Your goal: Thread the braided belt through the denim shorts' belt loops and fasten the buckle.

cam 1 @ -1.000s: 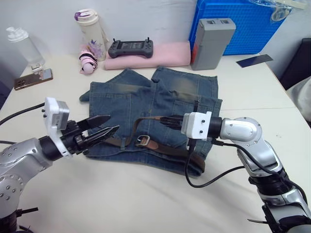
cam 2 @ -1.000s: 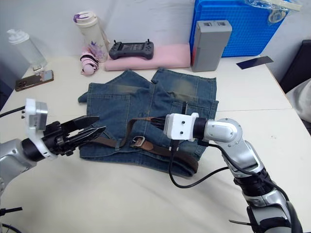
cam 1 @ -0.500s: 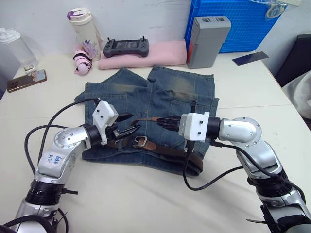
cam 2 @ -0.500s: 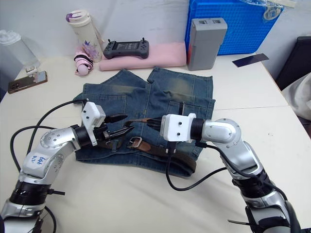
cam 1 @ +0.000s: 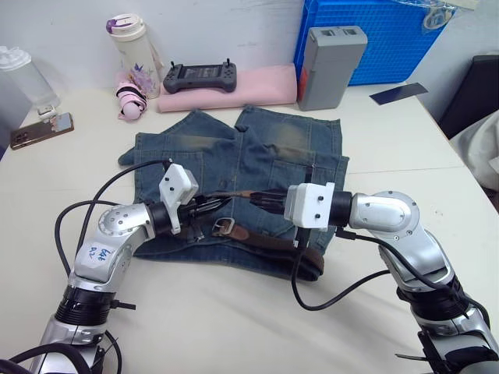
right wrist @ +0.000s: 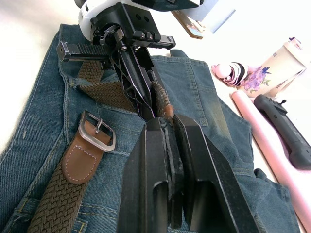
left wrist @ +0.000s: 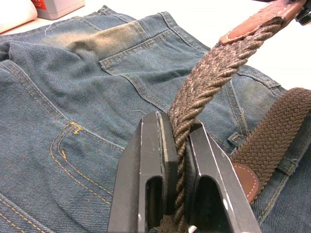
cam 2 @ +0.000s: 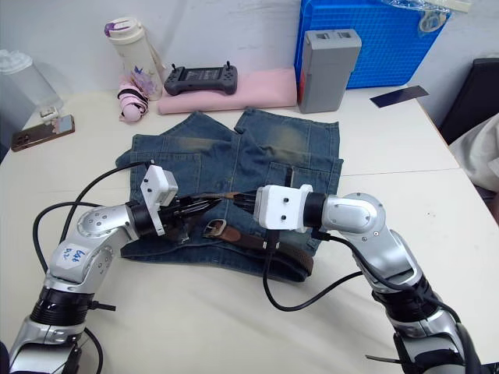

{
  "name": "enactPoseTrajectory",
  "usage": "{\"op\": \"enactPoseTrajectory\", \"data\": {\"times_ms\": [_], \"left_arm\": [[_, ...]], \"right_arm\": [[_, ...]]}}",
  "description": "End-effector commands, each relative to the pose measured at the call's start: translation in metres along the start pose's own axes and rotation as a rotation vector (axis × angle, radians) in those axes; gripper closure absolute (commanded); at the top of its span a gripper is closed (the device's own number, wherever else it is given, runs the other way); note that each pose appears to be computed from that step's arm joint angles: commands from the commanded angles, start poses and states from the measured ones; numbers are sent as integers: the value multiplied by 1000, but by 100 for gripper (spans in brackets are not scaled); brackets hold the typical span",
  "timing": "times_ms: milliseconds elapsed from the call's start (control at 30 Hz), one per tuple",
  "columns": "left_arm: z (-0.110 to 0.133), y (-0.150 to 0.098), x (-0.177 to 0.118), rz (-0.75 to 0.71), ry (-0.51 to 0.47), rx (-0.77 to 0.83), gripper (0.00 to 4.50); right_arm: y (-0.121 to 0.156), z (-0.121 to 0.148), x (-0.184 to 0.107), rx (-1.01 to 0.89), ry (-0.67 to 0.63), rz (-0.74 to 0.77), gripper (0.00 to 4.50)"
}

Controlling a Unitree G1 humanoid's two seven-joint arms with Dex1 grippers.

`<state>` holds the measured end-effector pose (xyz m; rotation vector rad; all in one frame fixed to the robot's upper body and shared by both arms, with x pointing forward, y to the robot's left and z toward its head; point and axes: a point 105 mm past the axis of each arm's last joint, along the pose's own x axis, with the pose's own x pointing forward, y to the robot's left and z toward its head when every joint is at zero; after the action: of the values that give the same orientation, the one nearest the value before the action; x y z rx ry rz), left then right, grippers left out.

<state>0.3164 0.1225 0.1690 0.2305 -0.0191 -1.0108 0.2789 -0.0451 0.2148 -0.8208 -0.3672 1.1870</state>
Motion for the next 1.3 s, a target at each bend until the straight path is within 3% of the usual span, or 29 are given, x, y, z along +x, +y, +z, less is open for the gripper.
{"op": "enactPoseTrajectory", "data": {"times_ms": [33,167,233,333,533,733,967,1067,1300], "left_arm": [[17,5,-7,47,-63,10,450],[26,12,-13,102,-101,-24,450],[35,17,-16,139,-144,-58,450],[56,23,-19,183,-253,-131,450],[63,23,-19,191,-259,-163,450],[64,24,-25,214,-250,-182,450],[62,25,-32,247,-239,-195,450],[61,25,-33,254,-238,-198,450],[60,29,-38,281,-238,-199,450]], "right_arm": [[-6,11,-2,36,-37,-42,256],[-7,5,-4,124,-2,-69,74],[4,-1,-5,173,29,-30,6],[42,-13,3,261,72,68,6],[66,-26,23,371,85,79,6],[68,-48,38,385,182,-15,6],[67,-55,40,372,228,-71,6],[66,-58,40,364,243,-79,87],[62,-59,40,371,250,-95,368]]}}
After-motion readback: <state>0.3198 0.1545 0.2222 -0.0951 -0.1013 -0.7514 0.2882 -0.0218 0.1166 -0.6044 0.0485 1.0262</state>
